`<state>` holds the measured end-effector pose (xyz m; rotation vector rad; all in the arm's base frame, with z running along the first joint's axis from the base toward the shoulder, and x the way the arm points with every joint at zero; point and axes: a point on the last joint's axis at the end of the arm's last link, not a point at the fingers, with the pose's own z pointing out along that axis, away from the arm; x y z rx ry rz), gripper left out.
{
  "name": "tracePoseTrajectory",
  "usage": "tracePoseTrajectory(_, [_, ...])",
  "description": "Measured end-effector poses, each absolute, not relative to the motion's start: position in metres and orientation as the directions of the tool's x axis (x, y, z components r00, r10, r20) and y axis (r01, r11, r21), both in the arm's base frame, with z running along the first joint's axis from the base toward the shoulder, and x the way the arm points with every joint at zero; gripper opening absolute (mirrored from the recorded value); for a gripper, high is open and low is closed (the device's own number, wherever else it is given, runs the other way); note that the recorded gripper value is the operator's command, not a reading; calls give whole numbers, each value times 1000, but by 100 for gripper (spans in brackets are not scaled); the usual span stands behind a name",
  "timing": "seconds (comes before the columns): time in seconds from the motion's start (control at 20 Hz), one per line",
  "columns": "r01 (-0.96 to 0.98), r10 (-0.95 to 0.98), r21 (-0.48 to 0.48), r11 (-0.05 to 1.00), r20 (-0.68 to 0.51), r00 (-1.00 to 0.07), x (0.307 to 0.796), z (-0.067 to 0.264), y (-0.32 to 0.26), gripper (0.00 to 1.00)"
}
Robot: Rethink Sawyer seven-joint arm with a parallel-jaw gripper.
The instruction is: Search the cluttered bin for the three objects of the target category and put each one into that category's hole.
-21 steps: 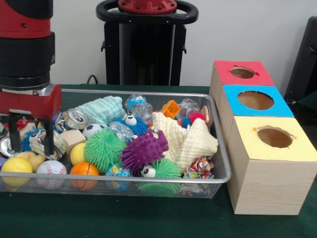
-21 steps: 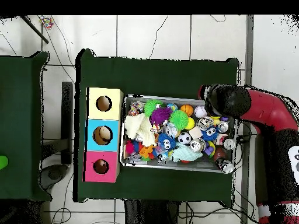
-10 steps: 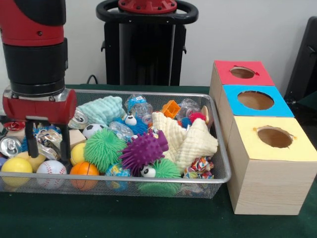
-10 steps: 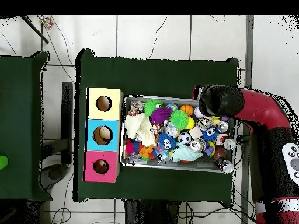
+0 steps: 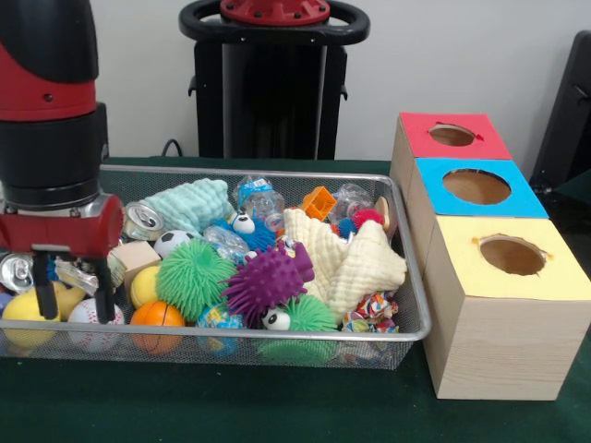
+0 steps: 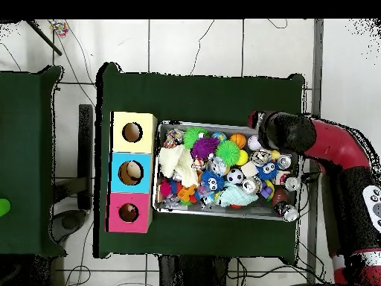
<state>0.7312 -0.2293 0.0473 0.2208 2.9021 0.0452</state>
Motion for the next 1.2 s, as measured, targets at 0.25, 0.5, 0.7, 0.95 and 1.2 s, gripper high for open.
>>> tracePoseTrajectory(0.25, [162, 168, 45, 986, -226, -959, 716, 24, -255, 100])
tracePoseTrajectory(0.5, [183, 185, 30, 983, -238, -953, 699, 7, -286, 100])
tracePoseTrajectory(0.7, [196, 192, 12, 981, -270, -944, 691, 12, -308, 100])
tracePoseTrajectory(0.95, [188, 172, -27, 982, -289, -942, 663, 30, -328, 100])
tracePoseTrajectory(1.2, [149, 125, -68, 987, -280, -952, 637, 49, -324, 100])
